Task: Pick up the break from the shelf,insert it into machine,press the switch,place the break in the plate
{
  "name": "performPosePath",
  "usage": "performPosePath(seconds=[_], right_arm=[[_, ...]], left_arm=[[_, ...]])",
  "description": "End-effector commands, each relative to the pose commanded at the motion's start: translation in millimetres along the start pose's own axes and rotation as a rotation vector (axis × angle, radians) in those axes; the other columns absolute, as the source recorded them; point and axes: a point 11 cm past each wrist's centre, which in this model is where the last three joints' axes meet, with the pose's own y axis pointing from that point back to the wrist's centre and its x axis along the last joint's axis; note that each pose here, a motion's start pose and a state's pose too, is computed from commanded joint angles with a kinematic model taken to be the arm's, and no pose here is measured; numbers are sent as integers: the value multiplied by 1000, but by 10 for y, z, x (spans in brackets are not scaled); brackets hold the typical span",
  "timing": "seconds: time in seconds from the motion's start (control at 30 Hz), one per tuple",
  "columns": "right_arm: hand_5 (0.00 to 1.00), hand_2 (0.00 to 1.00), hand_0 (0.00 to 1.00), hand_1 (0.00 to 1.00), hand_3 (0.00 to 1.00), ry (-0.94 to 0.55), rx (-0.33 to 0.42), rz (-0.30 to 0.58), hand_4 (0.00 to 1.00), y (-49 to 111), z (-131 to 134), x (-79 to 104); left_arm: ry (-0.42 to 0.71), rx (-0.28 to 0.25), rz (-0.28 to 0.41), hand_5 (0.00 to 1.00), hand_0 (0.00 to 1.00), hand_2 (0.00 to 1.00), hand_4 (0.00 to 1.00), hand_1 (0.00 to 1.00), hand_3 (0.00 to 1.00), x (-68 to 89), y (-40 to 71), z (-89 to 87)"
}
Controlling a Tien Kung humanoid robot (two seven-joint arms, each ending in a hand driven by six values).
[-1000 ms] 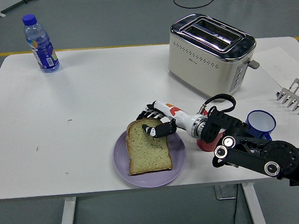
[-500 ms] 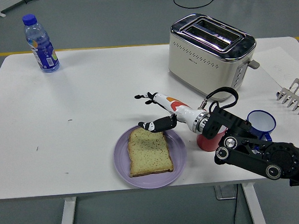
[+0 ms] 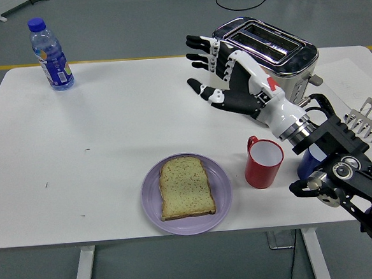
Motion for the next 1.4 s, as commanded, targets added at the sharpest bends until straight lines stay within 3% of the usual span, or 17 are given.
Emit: performPosePath(seconds=[0.03, 0.2, 0.33, 0.53, 0.67, 0.93, 1.07, 1.4], right_arm=[[176, 767, 760, 733, 719, -37, 8, 38, 594, 6, -38, 98], [176, 767, 760, 733, 719, -140, 19, 246, 594, 170, -57, 676], [207, 745, 747, 718, 695, -199, 13, 456, 555, 516, 43, 1230], [209, 746, 746, 714, 703, -244, -6, 657, 555, 943, 197, 1692], [226, 746, 743, 714, 705, -259, -59, 749, 547, 1204, 363, 1874], [266, 742, 743, 705, 697, -320, -156, 872, 534, 1628, 590, 2063], [262, 737, 740, 697, 697, -321, -163, 905, 539, 1752, 611, 2121], [264, 728, 732, 686, 689, -336, -181, 922, 529, 1845, 674, 2127]], left_arm=[[0, 1, 0, 978, 628, 628, 521, 582, 714, 0, 0, -3], [-3, 3, 1, 978, 628, 628, 521, 582, 714, 3, -3, -15], [-3, 7, 3, 978, 628, 629, 520, 584, 714, 9, -6, -36], [-10, 16, 6, 978, 628, 632, 520, 584, 714, 23, -13, -76], [-17, 22, 7, 979, 628, 632, 518, 584, 714, 34, -18, -106], [-25, 31, 11, 983, 628, 632, 519, 585, 712, 50, -26, -157], [-30, 32, 10, 981, 627, 632, 516, 585, 711, 53, -29, -170], [-38, 32, 9, 981, 627, 633, 514, 585, 710, 55, -31, -182]])
